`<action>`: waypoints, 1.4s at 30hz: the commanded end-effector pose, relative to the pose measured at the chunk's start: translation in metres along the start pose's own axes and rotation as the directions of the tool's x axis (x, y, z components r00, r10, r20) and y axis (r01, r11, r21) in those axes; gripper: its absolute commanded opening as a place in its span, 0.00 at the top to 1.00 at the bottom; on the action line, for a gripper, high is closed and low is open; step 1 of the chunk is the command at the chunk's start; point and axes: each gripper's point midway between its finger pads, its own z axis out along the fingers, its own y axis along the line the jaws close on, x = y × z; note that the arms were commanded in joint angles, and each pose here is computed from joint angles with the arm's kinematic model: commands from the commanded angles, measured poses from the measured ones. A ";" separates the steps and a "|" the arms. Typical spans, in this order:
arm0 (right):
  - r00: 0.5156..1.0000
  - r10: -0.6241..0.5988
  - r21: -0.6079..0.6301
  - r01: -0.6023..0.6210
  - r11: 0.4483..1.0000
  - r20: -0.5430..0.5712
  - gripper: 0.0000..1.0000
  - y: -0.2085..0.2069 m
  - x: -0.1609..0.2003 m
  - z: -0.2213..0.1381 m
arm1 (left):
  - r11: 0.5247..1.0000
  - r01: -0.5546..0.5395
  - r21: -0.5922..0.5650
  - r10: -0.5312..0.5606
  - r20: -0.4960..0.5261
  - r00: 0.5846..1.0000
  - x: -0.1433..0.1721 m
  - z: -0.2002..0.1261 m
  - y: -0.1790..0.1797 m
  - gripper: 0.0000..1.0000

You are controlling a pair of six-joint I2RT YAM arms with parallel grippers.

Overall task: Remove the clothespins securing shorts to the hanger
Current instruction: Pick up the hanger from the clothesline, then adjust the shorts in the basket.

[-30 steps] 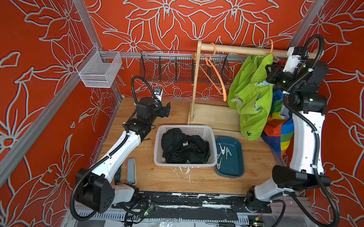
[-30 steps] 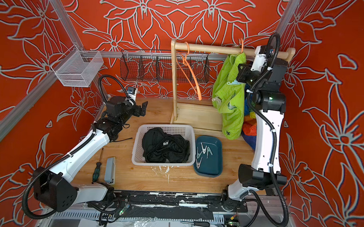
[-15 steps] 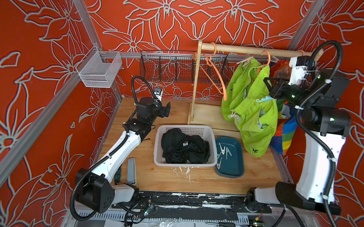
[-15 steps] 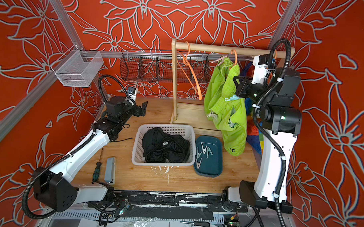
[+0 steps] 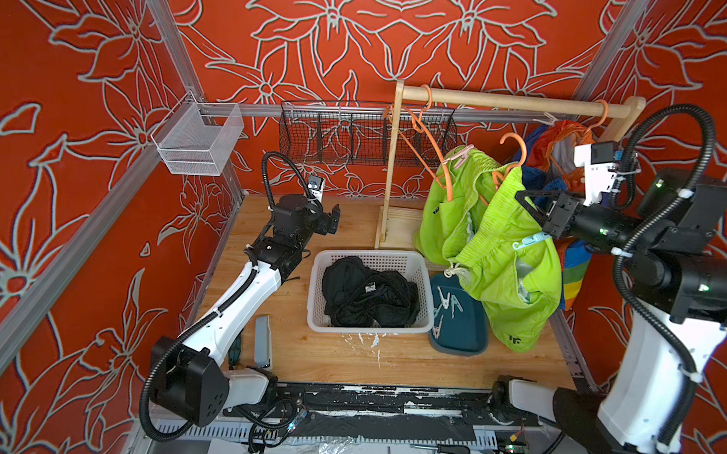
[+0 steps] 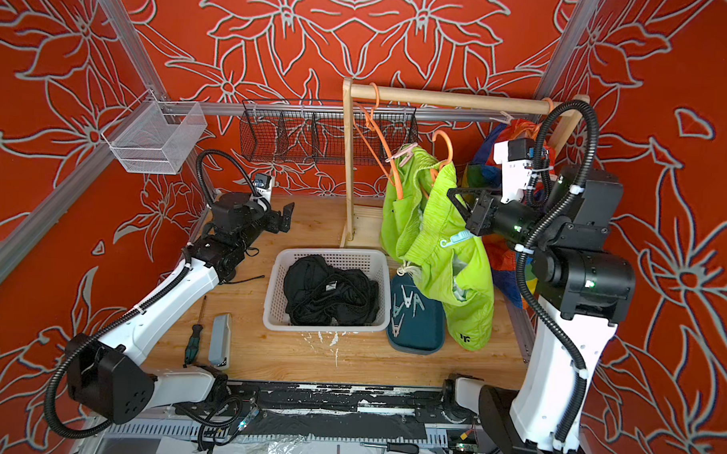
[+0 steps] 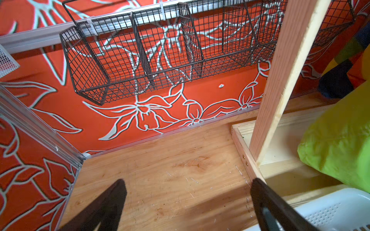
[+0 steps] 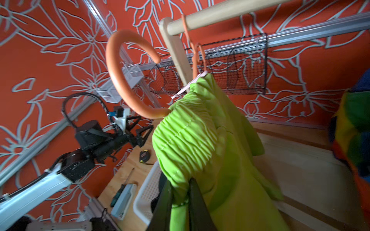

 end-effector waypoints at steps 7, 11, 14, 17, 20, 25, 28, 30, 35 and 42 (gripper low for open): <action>0.997 -0.004 -0.394 0.035 0.919 0.079 1.00 0.070 -0.037 0.000 | 0.999 -0.007 -0.034 0.009 0.045 0.999 -0.013 -0.006 0.010 0.03; 1.000 -0.028 -0.443 0.031 0.896 0.014 1.00 0.070 -0.026 0.037 | 0.999 -0.008 -0.043 0.010 0.048 0.999 -0.014 -0.007 0.011 0.03; 0.998 -0.063 -0.489 0.042 0.871 -0.026 1.00 0.073 -0.019 0.070 | 0.998 -0.011 -0.055 0.014 0.053 0.999 -0.014 -0.009 0.013 0.03; 0.995 -0.094 -0.548 0.059 0.835 -0.037 1.00 0.086 -0.021 0.095 | 0.997 -0.015 -0.080 0.019 0.061 0.998 -0.016 -0.011 0.018 0.03; 0.991 -0.121 -0.594 0.069 0.801 -0.049 1.00 0.102 -0.026 0.118 | 0.994 -0.012 -0.110 0.019 0.067 0.998 -0.017 -0.013 0.025 0.03; 0.986 -0.144 -0.656 0.054 0.753 -0.085 1.00 0.126 -0.021 0.153 | 0.982 0.002 -0.188 0.012 0.073 0.997 -0.019 -0.018 0.041 0.03; 0.980 -0.161 -0.666 0.045 0.745 -0.113 1.00 0.132 -0.007 0.166 | 0.966 0.011 -0.257 0.010 0.082 0.997 -0.022 -0.024 0.056 0.03; 0.977 -0.172 -0.659 0.045 0.751 -0.129 1.00 0.132 0.004 0.171 | 0.963 0.016 -0.270 0.010 0.093 0.996 -0.024 -0.027 0.060 0.03; 0.973 -0.189 -0.616 0.068 0.785 -0.133 1.00 0.122 0.019 0.164 | 0.966 0.024 -0.257 0.001 0.098 0.995 -0.024 -0.027 0.060 0.03; 0.969 -0.199 -0.592 0.075 0.803 -0.148 1.00 0.118 0.030 0.145 | 0.966 0.023 -0.257 0.002 0.097 0.995 -0.024 -0.027 0.060 0.03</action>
